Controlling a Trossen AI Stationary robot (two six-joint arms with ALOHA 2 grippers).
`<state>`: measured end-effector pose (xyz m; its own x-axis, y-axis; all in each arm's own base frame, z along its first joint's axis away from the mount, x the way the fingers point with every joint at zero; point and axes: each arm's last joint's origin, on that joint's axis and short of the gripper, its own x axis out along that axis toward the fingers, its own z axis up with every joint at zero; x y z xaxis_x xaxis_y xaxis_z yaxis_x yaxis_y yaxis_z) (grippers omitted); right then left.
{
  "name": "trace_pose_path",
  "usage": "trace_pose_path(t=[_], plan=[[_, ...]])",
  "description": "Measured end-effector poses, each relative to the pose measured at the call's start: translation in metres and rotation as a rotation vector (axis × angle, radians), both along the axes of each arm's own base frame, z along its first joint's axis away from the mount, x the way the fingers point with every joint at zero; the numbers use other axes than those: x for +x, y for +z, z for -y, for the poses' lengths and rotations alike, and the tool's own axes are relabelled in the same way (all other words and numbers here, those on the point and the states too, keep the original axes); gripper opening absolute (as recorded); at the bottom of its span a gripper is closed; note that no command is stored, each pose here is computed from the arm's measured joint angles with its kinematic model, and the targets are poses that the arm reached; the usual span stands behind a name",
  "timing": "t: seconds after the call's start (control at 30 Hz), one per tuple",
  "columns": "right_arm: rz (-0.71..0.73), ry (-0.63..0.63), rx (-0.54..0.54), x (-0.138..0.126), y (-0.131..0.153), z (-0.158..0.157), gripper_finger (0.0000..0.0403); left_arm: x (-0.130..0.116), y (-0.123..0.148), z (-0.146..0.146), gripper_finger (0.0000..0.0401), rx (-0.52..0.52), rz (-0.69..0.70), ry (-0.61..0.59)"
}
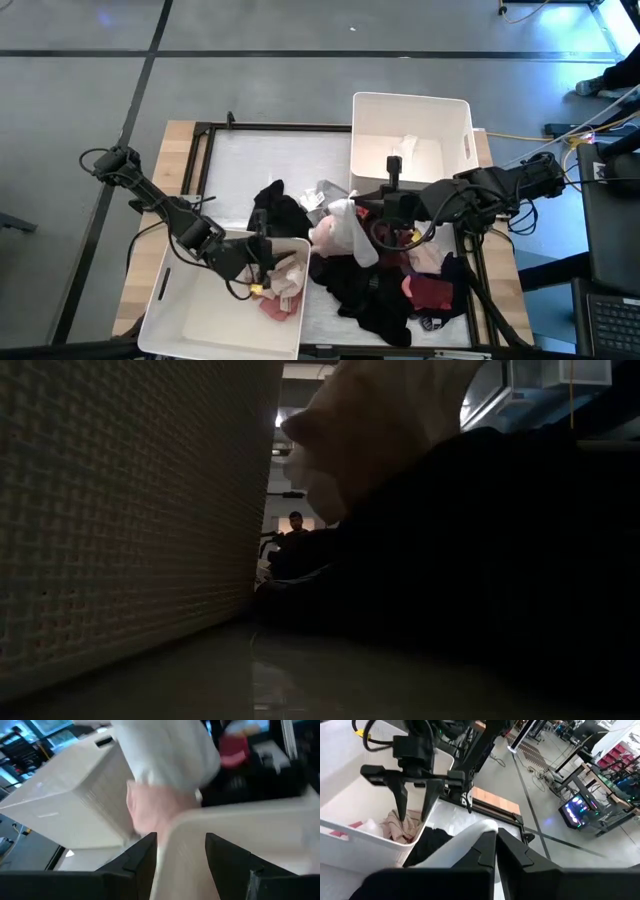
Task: Sort clothes
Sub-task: Put the white shirt into the top white bin
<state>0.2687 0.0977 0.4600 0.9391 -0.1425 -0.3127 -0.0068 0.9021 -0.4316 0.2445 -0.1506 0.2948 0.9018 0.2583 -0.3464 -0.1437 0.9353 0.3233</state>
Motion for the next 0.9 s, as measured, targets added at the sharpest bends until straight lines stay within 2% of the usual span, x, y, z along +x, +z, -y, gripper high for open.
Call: trace_pose_path(t=[0.2, 0.4, 0.7, 0.9], plan=[[0.03, 0.026, -0.006, 0.001, 0.003, -0.001, 0.0012, 0.024, 0.009, -0.01, 0.0157, -0.035, 0.149, 0.045], [0.029, 0.042, -0.008, 0.001, 0.003, -0.001, 0.0012, 0.052, 0.012, -0.031, 0.0157, -0.077, 0.241, -0.005], [0.071, 0.054, -0.007, 0.003, 0.008, -0.002, 0.0012, 0.088, -0.02, -0.068, 0.0157, -0.13, 0.152, -0.02], [0.151, 0.066, -0.03, 0.005, 0.016, -0.003, 0.0012, 0.091, -0.032, -0.077, 0.0157, -0.144, 0.074, 0.016]])
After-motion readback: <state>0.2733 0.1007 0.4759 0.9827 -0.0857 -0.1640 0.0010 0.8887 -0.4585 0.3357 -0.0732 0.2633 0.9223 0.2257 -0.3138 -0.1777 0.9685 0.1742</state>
